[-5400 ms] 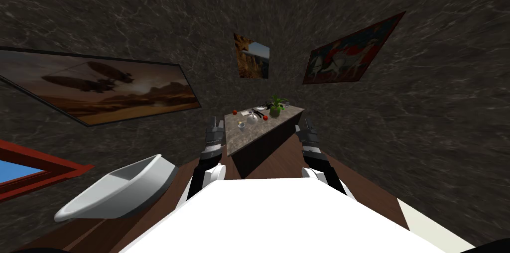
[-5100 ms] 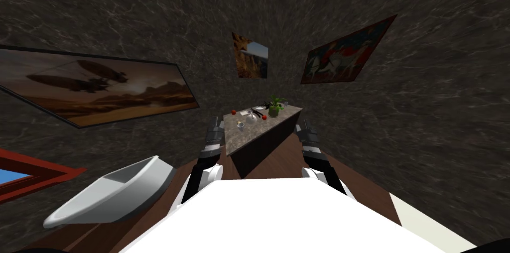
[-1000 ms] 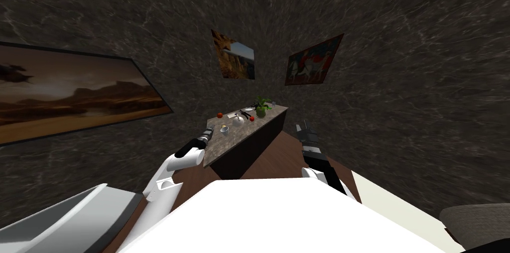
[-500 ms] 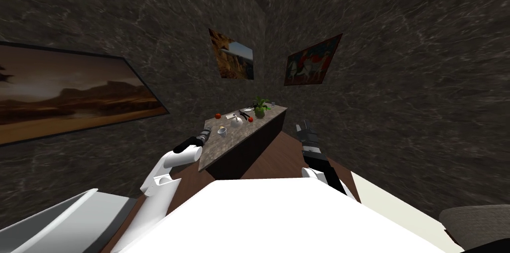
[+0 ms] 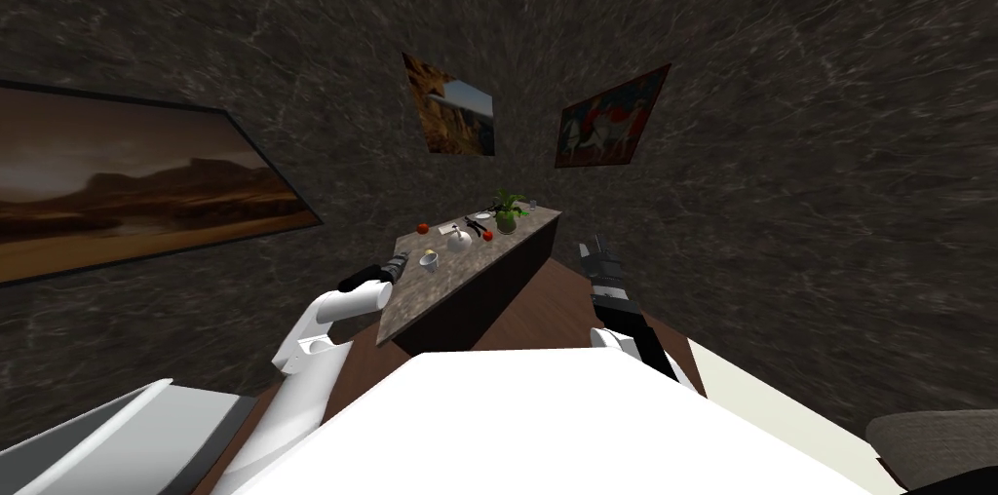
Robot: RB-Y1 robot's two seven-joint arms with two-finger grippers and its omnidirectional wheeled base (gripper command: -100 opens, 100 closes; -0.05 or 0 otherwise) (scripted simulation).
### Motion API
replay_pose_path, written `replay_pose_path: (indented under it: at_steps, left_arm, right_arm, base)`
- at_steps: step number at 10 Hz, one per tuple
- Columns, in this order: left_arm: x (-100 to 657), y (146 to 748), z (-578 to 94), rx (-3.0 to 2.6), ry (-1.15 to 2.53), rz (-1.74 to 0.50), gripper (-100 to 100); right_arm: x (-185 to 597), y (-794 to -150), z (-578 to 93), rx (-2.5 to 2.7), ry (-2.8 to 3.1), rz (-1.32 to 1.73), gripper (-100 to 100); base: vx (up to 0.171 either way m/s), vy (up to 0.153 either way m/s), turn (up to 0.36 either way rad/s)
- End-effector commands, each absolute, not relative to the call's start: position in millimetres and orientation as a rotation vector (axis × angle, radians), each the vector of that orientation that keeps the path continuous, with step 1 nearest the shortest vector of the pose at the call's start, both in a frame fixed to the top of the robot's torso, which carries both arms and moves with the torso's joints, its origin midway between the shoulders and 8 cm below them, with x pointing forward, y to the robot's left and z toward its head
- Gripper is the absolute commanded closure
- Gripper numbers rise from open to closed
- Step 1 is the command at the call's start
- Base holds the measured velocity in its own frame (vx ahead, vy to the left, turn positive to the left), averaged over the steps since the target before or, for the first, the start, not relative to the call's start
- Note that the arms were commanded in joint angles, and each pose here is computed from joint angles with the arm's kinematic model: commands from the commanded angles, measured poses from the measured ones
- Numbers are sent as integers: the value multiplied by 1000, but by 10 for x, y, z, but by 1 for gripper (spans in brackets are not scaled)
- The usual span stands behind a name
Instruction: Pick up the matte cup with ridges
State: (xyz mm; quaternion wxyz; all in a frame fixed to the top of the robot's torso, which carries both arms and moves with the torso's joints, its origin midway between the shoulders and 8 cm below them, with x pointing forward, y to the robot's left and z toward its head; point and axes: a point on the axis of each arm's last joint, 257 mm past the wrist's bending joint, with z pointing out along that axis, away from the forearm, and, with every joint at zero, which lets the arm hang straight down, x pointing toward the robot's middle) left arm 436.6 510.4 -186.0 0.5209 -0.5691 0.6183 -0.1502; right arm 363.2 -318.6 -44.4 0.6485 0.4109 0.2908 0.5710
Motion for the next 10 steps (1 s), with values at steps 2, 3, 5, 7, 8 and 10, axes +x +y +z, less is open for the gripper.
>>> replay_pose_path:
  at_steps: [2, 3, 5, 7, 8, 10]
  left_arm:
    - [4317, 5267, -1903, -1410, 1502, -304, -100]
    - [4282, 5268, -1959, -1430, 1517, -292, -100]
    - [4235, 5400, -1982, -1466, 1529, -249, -100]
    - [4183, 5397, -2055, -1493, 1549, -232, -100]
    - [4156, 5519, -2036, -1515, 1551, -200, -100]
    - [4092, 5628, -2061, -1556, 1565, -161, -100]
  right_arm:
    - [3632, -3186, -443, 934, 661, 1298, 0]
    - [3632, -3186, -444, 934, 661, 1298, 0]
    - [3632, -3186, -443, 934, 661, 1298, 0]
    - [3632, -3186, -444, 934, 661, 1298, 0]
    - [3632, -3186, -443, 934, 661, 1298, 0]
    - [3632, -3186, -444, 934, 661, 1298, 0]
  base:
    - [33, -33, -4]
    - [51, -49, 0]
    - [42, -27, -2]
    - [42, -27, 1]
    - [56, -34, -1]
    - [67, -52, 3]
